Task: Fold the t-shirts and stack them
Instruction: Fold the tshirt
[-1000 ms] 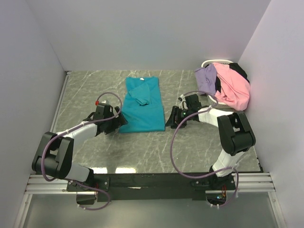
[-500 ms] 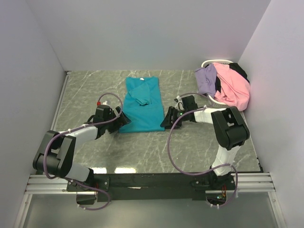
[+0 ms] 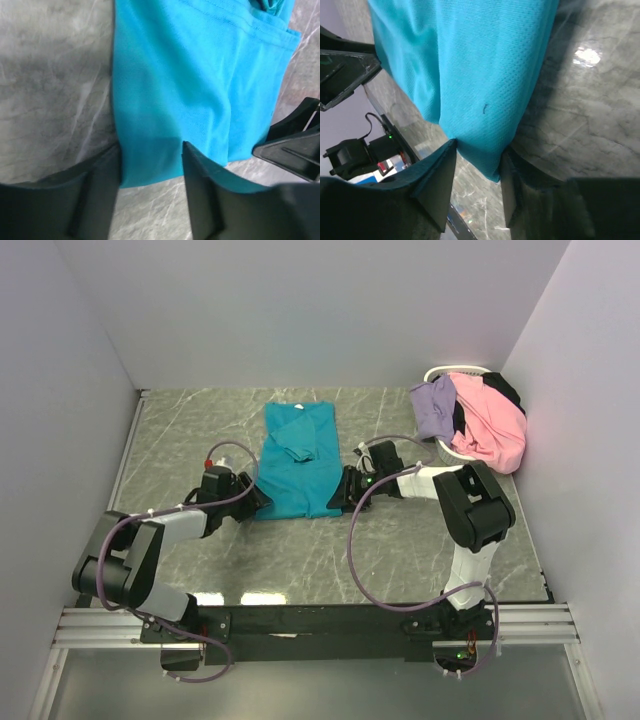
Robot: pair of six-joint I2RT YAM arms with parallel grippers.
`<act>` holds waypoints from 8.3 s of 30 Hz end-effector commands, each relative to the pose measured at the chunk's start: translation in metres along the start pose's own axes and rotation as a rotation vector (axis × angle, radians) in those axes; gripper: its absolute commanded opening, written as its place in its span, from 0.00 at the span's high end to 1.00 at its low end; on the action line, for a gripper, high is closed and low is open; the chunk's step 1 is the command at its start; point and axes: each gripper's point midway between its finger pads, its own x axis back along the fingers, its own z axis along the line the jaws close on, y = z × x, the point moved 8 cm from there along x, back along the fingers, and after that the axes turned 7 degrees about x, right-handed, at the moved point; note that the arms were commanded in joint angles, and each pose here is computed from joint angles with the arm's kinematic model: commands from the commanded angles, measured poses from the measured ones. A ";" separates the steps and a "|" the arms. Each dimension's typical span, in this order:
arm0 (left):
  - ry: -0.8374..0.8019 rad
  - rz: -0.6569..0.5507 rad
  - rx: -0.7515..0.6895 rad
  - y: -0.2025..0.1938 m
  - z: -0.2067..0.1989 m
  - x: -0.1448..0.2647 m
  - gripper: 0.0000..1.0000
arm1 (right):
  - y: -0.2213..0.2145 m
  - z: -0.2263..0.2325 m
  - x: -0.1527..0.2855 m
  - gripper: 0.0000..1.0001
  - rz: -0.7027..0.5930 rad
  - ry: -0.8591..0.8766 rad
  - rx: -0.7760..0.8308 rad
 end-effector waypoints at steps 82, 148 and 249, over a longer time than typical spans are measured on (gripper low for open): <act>0.238 0.025 -0.165 0.011 -0.114 0.060 0.99 | 0.003 0.093 0.068 0.98 -0.086 -0.162 0.236; -0.270 -0.291 -0.168 0.288 -0.130 -0.130 0.01 | 0.316 -0.017 0.041 0.00 -0.579 0.117 0.275; -0.070 0.126 -0.129 0.142 -0.060 -0.161 0.77 | 0.195 -0.036 -0.062 0.96 -0.115 0.005 0.032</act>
